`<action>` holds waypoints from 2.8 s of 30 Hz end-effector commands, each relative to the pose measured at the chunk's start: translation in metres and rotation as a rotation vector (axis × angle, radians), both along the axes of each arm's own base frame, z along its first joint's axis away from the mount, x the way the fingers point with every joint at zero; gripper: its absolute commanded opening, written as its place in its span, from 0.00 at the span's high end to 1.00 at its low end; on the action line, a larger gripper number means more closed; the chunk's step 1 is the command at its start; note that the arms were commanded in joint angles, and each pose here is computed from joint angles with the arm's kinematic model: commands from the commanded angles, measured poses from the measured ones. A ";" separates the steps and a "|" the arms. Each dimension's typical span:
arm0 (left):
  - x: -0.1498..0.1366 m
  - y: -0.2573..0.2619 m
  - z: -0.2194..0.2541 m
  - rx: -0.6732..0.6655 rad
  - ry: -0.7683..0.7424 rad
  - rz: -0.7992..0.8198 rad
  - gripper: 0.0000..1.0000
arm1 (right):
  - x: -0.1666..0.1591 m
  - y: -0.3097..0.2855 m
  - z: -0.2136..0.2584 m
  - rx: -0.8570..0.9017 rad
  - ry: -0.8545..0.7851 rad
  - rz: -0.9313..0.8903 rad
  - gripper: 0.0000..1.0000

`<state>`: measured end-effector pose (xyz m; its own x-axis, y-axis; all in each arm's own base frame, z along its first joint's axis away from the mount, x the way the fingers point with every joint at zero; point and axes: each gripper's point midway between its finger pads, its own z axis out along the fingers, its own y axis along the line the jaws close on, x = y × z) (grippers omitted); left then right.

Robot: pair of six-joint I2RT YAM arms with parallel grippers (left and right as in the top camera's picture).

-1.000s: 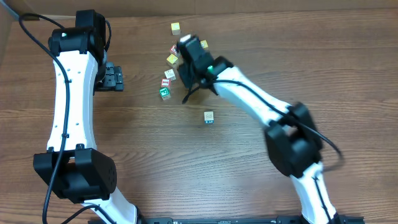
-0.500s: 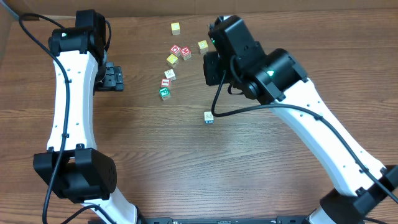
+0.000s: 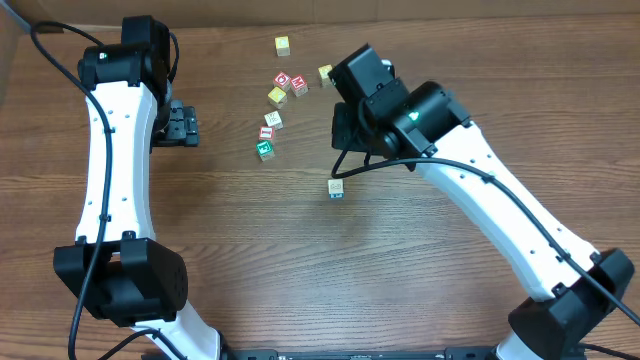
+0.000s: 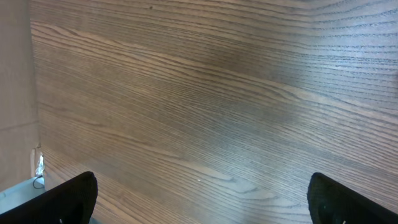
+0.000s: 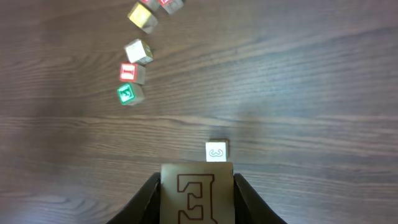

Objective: Flip 5 blocks

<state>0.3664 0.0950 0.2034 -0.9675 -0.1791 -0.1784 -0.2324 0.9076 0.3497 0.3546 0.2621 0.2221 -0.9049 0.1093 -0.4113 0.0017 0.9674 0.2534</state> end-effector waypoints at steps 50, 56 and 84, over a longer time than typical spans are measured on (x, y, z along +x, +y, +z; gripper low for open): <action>0.005 0.000 0.003 0.014 -0.012 -0.007 0.00 | -0.012 -0.022 -0.199 -0.086 -0.081 -0.018 0.69; 0.005 0.000 0.003 0.014 -0.012 -0.007 0.00 | -0.013 -0.022 -0.208 -0.098 -0.067 -0.015 0.61; 0.005 0.000 0.003 0.014 -0.012 -0.007 0.00 | 0.012 -0.055 -0.144 -0.105 -0.184 -0.157 0.77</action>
